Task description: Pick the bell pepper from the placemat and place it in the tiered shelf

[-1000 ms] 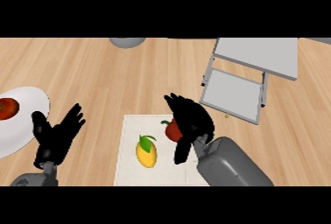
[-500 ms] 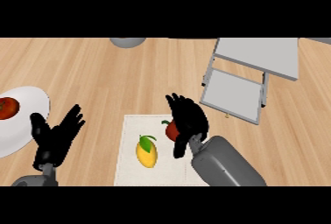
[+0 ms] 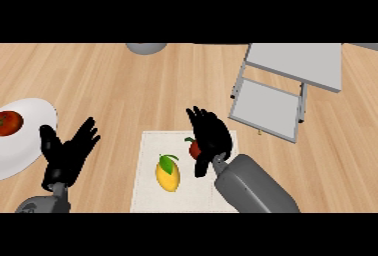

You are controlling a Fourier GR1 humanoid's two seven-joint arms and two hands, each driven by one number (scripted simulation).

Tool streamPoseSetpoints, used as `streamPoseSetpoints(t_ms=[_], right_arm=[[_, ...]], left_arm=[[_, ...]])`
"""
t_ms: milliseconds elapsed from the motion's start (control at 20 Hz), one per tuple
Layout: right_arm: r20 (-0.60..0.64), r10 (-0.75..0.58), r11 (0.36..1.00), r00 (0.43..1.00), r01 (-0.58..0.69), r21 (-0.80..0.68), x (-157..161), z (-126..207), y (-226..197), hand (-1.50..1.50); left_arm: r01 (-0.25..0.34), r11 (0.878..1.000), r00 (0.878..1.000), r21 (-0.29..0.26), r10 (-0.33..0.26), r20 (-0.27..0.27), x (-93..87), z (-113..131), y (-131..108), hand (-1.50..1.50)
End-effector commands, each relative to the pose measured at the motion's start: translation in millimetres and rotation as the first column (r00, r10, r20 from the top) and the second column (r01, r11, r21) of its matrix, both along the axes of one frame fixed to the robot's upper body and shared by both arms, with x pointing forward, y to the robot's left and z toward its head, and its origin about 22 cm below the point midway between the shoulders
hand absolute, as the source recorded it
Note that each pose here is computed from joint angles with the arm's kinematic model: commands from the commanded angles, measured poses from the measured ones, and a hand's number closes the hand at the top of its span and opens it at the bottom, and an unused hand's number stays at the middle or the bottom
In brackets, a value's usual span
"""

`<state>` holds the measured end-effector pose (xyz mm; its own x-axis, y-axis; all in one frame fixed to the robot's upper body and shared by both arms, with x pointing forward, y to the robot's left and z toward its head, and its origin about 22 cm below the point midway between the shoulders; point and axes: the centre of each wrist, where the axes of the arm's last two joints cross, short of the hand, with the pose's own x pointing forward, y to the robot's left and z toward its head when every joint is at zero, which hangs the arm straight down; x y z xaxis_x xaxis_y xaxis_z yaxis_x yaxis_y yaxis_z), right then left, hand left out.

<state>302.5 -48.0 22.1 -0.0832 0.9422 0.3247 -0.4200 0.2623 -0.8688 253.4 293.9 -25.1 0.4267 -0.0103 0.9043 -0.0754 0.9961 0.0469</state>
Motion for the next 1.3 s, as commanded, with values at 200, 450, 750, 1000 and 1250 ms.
streamPoseSetpoints(t_ms=[200,450,750,1000,1250], right_arm=[[-0.002,0.015,1.000,1.000,-0.015,0.004,14,-27,4,-1.50],[-0.118,0.278,0.945,0.953,-0.293,-0.142,7,-34,6,1.50],[-0.088,0.270,0.963,0.959,-0.270,0.009,-2,-39,2,1.50],[-0.101,-0.158,0.980,0.982,0.168,0.104,12,-23,-8,1.50],[-0.052,-0.386,0.902,0.921,0.389,0.187,9,15,7,1.50]], left_arm=[[0.020,1.000,1.000,0.001,-0.020,-0.007,3.7,-11,-15,0.00],[0.002,1.000,1.000,-0.005,-0.002,-0.023,-0.3,-13,8,0.00],[-0.013,1.000,1.000,0.004,0.013,-0.017,-14.8,-10,-1,0.00],[-0.013,1.000,1.000,0.009,0.013,-0.027,-9.5,-8,7,0.00],[-0.009,1.000,1.000,0.000,0.009,-0.027,-8.8,-2,-3,0.00]])
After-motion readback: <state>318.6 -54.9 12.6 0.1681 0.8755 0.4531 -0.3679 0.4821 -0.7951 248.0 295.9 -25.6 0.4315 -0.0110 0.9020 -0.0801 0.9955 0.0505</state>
